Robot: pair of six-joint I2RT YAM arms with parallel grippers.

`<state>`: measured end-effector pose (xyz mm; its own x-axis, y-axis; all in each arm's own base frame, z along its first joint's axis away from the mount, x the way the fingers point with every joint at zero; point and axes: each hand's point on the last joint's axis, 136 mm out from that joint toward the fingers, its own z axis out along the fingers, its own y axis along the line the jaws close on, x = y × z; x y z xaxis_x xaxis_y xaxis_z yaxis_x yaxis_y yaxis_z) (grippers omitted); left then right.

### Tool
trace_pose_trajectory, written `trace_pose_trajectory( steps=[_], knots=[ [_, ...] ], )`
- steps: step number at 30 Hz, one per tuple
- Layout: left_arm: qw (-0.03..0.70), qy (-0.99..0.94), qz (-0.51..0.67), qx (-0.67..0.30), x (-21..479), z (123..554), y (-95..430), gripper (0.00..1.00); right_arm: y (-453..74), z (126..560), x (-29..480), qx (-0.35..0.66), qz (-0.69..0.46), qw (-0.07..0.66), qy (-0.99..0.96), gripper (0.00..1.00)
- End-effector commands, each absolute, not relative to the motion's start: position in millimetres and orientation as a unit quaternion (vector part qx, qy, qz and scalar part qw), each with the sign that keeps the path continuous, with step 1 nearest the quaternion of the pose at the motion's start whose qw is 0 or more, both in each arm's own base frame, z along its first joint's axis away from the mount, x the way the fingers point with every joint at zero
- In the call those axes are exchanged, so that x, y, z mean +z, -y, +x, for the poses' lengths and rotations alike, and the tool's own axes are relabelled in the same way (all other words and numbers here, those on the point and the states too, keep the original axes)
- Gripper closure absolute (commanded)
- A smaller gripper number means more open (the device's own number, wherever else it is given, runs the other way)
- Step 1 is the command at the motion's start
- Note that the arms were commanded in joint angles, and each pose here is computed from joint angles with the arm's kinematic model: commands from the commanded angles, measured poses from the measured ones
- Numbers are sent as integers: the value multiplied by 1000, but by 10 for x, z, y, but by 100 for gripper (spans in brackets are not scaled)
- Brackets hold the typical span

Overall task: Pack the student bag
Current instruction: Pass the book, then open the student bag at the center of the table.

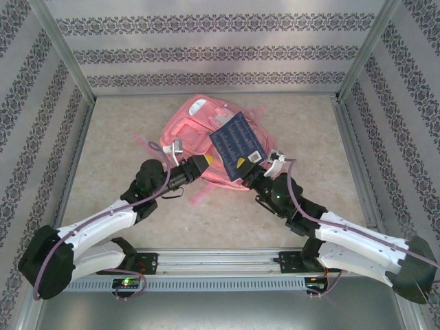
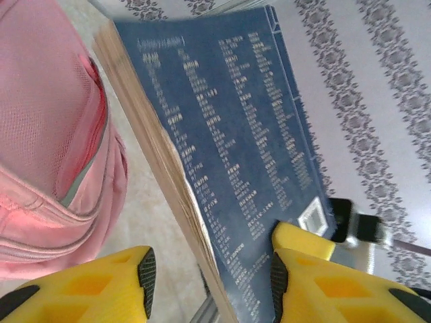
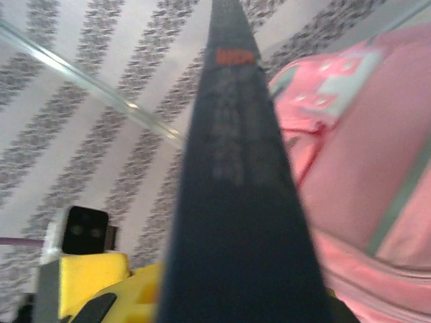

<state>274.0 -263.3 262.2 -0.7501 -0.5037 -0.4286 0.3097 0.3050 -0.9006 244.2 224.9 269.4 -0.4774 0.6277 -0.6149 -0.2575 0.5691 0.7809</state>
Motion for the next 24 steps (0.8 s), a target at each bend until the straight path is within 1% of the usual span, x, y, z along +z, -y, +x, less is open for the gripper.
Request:
trace_pose_trajectory(
  steps=[1,5,7,10,14,20,24],
  knots=[
    [345,-794,17,-500,2530,2711,2703,50,-1874,2435,2711,325,87,530,-778,100],
    [309,-845,63,-431,2377,2891,2852,49,-1523,2430,2603,247,82,522,-812,100],
    [305,-854,82,-413,2371,2998,2931,48,-1352,2419,2508,211,90,507,-831,100],
    [298,-874,108,-368,2313,3203,3018,47,-1107,2389,2424,167,101,506,-840,100],
    [281,-889,141,-333,2235,3473,3241,47,-742,2331,2292,103,129,504,-848,100],
    [252,-901,186,-300,1988,3751,3625,47,-516,2232,2162,103,152,494,-850,100],
    [229,-902,197,-307,1750,3876,3857,47,-446,2170,2090,114,157,489,-850,100]
  ],
)
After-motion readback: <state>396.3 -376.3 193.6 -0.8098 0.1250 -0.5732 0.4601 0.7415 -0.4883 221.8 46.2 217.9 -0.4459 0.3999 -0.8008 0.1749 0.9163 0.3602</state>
